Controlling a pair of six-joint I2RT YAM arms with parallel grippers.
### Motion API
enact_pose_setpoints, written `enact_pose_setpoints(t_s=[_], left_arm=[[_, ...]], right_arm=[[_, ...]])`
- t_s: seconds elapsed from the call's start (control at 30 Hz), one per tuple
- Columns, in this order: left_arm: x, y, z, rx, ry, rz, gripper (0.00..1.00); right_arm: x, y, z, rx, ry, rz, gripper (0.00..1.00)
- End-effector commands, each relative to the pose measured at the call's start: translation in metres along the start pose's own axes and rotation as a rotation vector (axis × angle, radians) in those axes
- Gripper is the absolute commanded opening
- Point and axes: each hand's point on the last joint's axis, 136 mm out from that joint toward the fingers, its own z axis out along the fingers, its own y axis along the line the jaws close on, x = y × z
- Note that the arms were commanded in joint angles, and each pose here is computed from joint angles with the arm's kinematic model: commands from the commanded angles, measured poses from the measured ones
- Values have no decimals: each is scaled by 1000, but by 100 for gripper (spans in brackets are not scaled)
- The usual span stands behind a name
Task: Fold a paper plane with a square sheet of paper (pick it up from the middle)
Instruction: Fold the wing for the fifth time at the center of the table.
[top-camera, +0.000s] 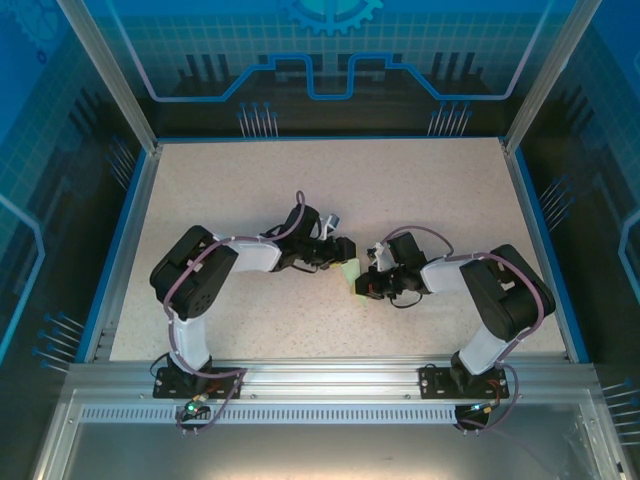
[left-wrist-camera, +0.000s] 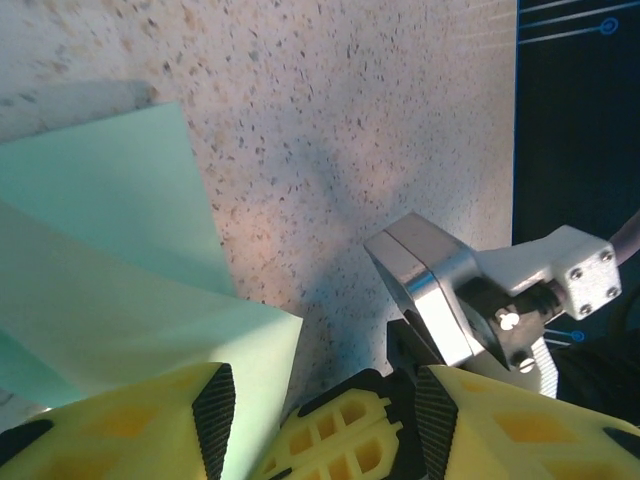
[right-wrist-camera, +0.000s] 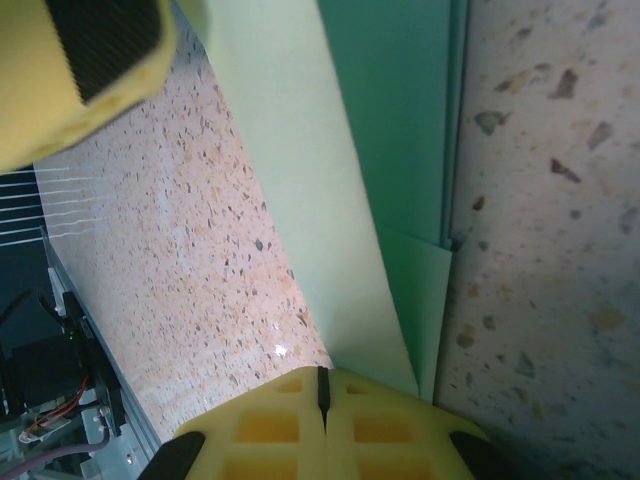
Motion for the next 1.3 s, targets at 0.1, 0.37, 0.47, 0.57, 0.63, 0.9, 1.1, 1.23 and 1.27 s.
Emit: enact_pose_setpoints(t_s=[0.1, 0.37, 0.47, 0.57, 0.63, 0.9, 1.1, 1.23, 1.27], left_arm=[[4, 1, 17, 17, 36, 13, 55], [-14, 31, 16, -68, -19, 8, 54], [-22, 34, 14, -71, -23, 23, 54], [-32, 39, 9, -70, -38, 23, 54], [-39, 41, 4, -67, -46, 28, 54], [-62, 54, 0, -90, -50, 26, 54], [-72, 68, -8, -97, -67, 3, 54], [-82, 69, -17, -86, -83, -3, 54], [-84, 68, -19, -86, -87, 0, 54]], right_arm=[[42, -63, 8, 224, 106, 150, 3], [49, -67, 6, 240, 128, 161, 0], [52, -71, 5, 251, 136, 168, 0], [56, -72, 5, 255, 143, 169, 0], [57, -73, 5, 255, 146, 170, 0], [58, -72, 4, 255, 148, 171, 0], [57, -72, 4, 253, 148, 172, 0], [56, -71, 6, 251, 147, 174, 0], [55, -71, 6, 248, 145, 174, 0]])
